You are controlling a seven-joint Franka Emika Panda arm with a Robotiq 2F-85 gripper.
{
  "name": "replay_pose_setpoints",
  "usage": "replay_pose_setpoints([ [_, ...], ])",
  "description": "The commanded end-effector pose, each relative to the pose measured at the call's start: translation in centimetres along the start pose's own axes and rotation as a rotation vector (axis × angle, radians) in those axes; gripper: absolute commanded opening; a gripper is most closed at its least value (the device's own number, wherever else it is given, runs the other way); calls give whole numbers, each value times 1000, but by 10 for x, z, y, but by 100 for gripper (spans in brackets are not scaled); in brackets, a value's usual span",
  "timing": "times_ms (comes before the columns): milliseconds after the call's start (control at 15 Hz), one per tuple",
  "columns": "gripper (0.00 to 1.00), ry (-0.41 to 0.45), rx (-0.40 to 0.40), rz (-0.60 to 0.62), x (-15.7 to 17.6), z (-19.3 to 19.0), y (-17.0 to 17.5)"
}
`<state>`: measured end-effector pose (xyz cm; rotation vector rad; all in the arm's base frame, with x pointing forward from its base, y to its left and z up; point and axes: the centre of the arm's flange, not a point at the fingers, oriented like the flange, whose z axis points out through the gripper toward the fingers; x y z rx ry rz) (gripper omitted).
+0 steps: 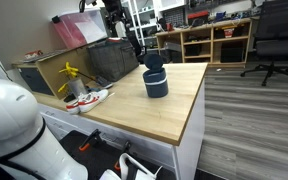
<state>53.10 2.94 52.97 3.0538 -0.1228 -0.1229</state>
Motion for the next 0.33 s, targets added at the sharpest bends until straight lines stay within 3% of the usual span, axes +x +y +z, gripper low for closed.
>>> replay_pose_setpoints([
  [0,100,1,0,0,-1,-1,0],
  [267,100,1,0,0,-2,-2,0],
])
